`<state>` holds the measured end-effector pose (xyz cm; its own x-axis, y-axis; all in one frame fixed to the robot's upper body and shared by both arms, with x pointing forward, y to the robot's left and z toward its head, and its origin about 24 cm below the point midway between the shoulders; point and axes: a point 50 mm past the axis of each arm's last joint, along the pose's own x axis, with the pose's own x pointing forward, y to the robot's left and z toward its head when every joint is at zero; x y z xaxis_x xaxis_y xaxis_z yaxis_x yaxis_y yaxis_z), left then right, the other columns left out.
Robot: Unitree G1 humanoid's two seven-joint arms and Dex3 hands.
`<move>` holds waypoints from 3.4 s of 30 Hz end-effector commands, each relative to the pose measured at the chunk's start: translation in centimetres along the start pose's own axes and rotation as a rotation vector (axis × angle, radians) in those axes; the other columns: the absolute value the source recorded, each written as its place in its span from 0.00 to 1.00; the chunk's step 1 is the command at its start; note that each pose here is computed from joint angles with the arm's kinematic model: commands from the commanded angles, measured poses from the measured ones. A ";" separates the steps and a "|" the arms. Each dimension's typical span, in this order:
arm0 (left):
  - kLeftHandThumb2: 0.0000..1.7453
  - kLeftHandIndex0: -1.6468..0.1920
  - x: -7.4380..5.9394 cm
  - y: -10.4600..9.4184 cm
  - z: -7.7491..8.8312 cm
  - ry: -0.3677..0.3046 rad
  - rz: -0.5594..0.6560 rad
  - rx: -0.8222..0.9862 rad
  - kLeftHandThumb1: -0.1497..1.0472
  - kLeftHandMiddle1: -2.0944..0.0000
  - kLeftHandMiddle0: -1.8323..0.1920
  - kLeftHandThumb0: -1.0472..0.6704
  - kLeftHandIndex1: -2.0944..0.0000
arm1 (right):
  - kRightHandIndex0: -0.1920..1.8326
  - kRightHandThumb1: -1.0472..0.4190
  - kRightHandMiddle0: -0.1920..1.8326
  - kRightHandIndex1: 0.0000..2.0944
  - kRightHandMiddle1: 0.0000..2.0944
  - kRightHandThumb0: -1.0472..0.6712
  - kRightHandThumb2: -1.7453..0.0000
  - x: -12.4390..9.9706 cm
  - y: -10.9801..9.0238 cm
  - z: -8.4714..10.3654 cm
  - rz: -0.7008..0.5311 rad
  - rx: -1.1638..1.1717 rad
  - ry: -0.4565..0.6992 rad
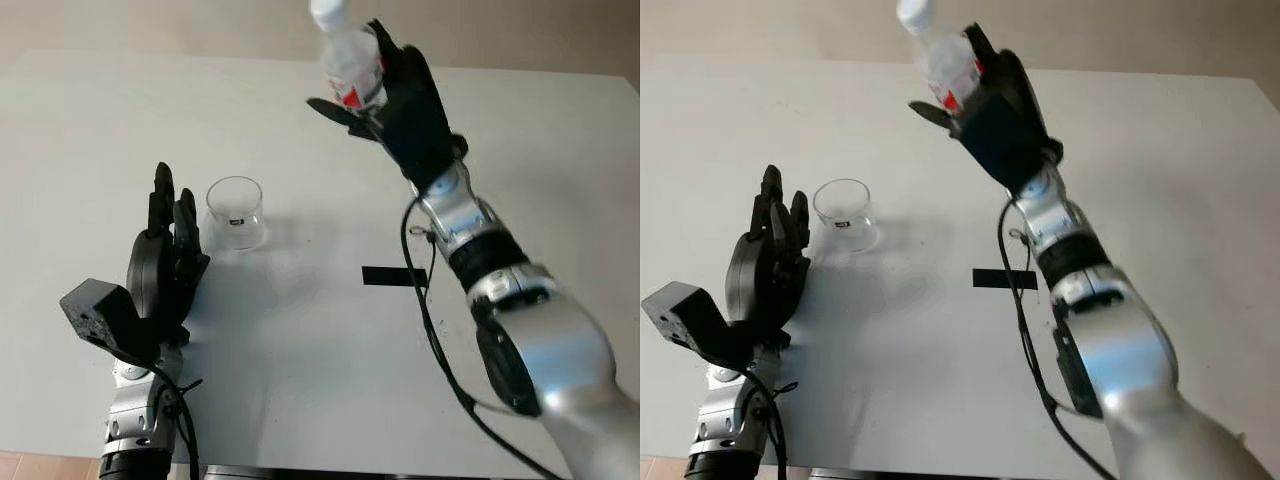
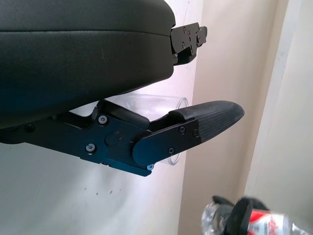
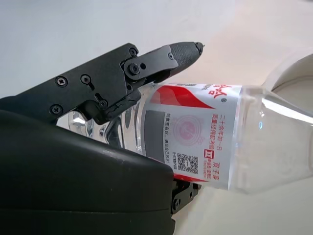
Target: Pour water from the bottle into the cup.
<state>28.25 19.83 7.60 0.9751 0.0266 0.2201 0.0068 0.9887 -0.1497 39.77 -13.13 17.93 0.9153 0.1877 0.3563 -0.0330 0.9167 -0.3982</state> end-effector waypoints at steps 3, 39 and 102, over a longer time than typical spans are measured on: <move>0.43 0.99 0.2 -0.1 0.2 -0.005 -0.013 0.000 1.00 0.97 0.97 0.16 0.98 | 0.63 0.00 0.59 1.00 1.00 0.50 0.88 -2.6 -1.2 -0.9 0.073 0.129 0.034; 0.43 0.99 0.0 0.2 0.2 0.015 -0.020 0.003 1.00 0.97 0.97 0.16 0.97 | 0.66 0.00 0.51 1.00 1.00 0.48 0.86 -11.3 -0.6 -3.3 0.131 0.240 0.310; 0.42 0.97 0.3 1.6 1.1 0.013 -0.043 0.010 1.00 0.97 0.95 0.17 0.97 | 0.09 0.07 0.06 0.12 0.19 0.19 0.97 -16.1 3.3 -7.1 0.046 0.184 0.271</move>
<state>28.26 21.26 8.14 0.9790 -0.0205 0.2026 0.0472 0.9907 -0.1279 28.14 -15.58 5.20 0.9817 0.1664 0.0929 -0.1375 0.9558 -0.2598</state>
